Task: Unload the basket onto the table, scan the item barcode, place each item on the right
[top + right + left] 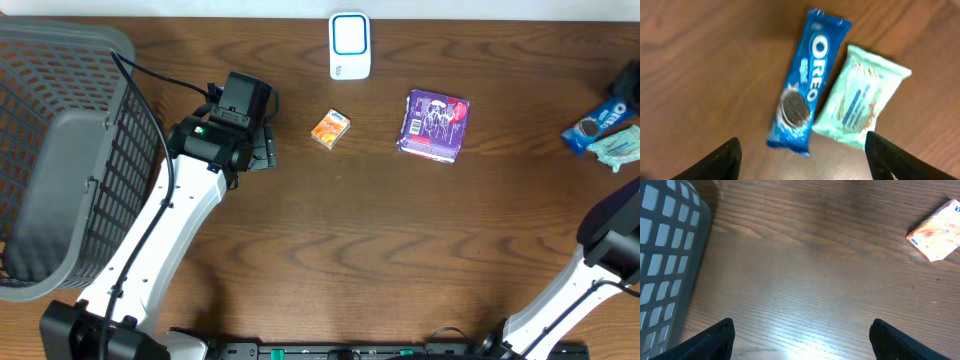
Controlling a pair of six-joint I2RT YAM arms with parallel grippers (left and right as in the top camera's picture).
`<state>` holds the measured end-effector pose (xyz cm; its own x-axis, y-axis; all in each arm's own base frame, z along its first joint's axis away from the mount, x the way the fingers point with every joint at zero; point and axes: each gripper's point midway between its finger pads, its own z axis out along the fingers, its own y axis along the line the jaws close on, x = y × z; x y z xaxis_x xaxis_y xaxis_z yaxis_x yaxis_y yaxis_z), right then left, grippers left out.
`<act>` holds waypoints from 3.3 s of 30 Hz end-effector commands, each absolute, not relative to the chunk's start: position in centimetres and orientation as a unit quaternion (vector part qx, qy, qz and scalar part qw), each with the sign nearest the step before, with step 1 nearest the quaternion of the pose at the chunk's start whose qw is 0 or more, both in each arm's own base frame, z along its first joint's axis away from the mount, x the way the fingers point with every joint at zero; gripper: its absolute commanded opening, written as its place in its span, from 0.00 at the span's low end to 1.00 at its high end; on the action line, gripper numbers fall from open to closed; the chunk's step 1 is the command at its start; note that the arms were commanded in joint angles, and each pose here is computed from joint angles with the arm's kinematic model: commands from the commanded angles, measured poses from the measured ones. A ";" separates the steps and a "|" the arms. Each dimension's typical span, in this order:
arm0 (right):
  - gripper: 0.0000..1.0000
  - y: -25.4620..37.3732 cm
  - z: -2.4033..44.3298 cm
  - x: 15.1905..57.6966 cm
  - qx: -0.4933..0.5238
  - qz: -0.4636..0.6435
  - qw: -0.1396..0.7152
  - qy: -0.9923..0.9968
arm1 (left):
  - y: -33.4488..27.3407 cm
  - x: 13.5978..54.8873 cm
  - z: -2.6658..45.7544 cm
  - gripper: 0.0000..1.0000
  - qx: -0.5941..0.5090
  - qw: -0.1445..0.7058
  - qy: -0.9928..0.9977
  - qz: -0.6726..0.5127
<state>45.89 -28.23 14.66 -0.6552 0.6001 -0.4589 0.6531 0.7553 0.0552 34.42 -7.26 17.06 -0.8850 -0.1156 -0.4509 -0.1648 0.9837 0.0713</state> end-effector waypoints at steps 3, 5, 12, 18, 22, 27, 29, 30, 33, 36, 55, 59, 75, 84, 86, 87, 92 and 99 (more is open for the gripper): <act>0.76 -23.7 14.4 47.6 0.290 0.064 0.236 0.925 | -6.9 34.6 17.2 0.86 -0.079 0.232 0.968 0.062; 0.76 -20.7 15.0 48.5 0.265 0.142 0.243 0.923 | -6.9 34.6 17.2 0.86 -0.079 0.232 0.968 0.062; 0.99 -11.5 13.8 47.0 0.206 0.248 0.150 0.935 | -6.9 34.6 17.2 0.86 -0.079 0.232 0.968 0.062; 0.99 -5.0 9.1 44.3 0.174 0.277 0.052 0.943 | -6.9 34.6 17.2 0.86 -0.079 0.232 0.968 0.062; 0.99 -1.0 6.4 43.7 0.150 0.335 0.038 0.930 | -6.9 34.6 17.2 0.86 -0.079 0.232 0.968 0.062; 0.87 1.5 4.1 43.5 0.147 0.394 0.048 0.906 | -6.9 34.6 17.2 0.86 -0.079 0.232 0.968 0.062; 0.78 1.4 2.8 43.3 0.156 0.391 0.050 0.906 | -6.9 34.6 17.2 0.86 -0.079 0.232 0.968 0.062; 0.75 1.3 2.3 43.2 0.156 0.389 0.053 0.906 | -6.9 34.6 17.2 0.86 -0.079 0.232 0.968 0.062; 0.64 1.0 1.3 43.0 0.157 0.385 0.059 0.908 | -6.9 34.6 17.2 0.86 -0.079 0.232 0.968 0.062; 0.26 0.9 1.5 43.3 0.154 0.384 0.067 0.908 | -6.9 34.6 17.2 0.86 -0.079 0.232 0.968 0.062; 0.01 -4.0 13.1 46.2 0.148 -0.155 0.171 0.962 | -6.9 34.6 17.2 0.86 -0.079 0.232 0.968 0.062; 0.01 -2.9 14.2 45.0 0.113 -0.352 0.186 0.910 | -6.9 34.6 17.2 0.86 -0.079 0.232 0.968 0.062; 0.45 17.7 5.1 42.4 -0.039 -0.162 0.120 0.979 | -6.9 34.6 17.2 0.86 -0.079 0.232 0.968 0.062; 0.77 15.2 14.8 45.8 -0.016 0.036 0.126 0.991 | -6.9 34.6 17.2 0.86 -0.079 0.232 0.968 0.062; 0.80 13.8 15.4 46.3 -0.025 0.072 0.124 0.989 | -6.9 34.6 17.2 0.86 -0.079 0.232 0.968 0.062; 0.82 12.9 15.6 46.6 -0.032 0.092 0.122 0.988 | -6.9 34.6 17.2 0.86 -0.079 0.232 0.968 0.062; 0.87 8.7 14.1 47.5 -0.070 0.185 0.114 0.974 | -6.9 34.6 17.2 0.86 -0.079 0.232 0.968 0.062; 0.86 5.4 8.9 47.3 -0.014 0.293 0.107 0.950 | -6.9 34.6 17.2 0.86 -0.079 0.232 0.968 0.062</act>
